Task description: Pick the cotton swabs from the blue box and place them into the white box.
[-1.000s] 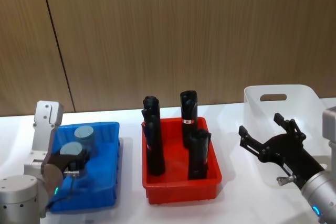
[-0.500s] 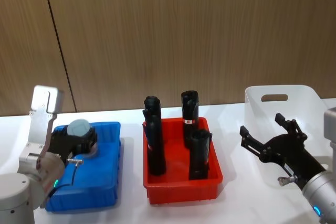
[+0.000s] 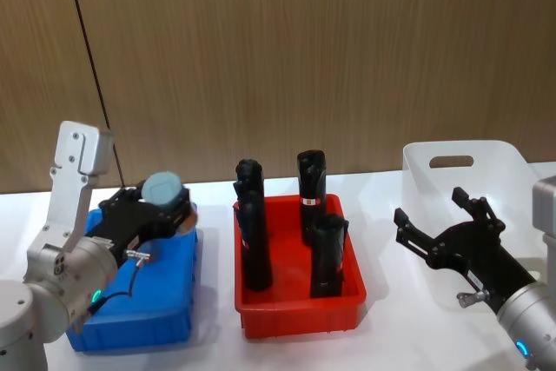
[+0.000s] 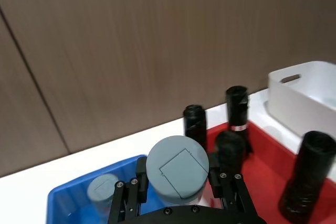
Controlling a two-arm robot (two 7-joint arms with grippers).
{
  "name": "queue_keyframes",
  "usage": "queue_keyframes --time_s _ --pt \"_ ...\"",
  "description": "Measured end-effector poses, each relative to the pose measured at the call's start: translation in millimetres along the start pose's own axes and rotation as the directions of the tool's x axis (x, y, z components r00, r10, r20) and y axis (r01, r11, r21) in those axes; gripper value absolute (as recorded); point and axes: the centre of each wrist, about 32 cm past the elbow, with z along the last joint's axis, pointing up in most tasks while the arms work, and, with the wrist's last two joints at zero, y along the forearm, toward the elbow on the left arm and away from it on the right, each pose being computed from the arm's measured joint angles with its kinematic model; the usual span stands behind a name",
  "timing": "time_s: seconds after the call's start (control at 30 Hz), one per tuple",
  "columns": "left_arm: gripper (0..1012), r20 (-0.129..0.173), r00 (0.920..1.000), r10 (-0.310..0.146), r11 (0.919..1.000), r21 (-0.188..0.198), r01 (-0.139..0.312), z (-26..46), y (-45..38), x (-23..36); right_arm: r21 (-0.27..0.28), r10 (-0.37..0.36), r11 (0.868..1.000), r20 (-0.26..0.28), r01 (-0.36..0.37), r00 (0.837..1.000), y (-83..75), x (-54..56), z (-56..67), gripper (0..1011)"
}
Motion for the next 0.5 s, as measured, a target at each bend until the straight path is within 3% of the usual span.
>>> queue_keyframes --time_s 0.17,0.3,0.4,0.5 --pt "669 -0.001 0.9975 -0.071 0.9973 -0.020 0.071 4.6 1.6 -0.8 0.000 0.000 1.000 0.000 0.000 1.000 0.0 0.0 0.0 1002" --pt "669 -0.002 0.9913 -0.132 0.9907 -0.033 0.132 8.1 1.6 -1.4 0.000 0.000 1.000 0.000 0.000 1.000 0.0 0.0 0.0 1002" --pt "669 -0.001 0.9841 -0.177 0.9833 -0.041 0.177 10.6 1.0 -1.9 0.000 0.000 1.000 0.000 0.000 1.000 0.0 0.0 0.0 1002" --pt "669 -0.002 0.9707 -0.240 0.9695 -0.051 0.240 13.7 -0.4 -2.6 0.000 0.000 1.000 0.000 0.000 1.000 0.0 0.0 0.0 1002"
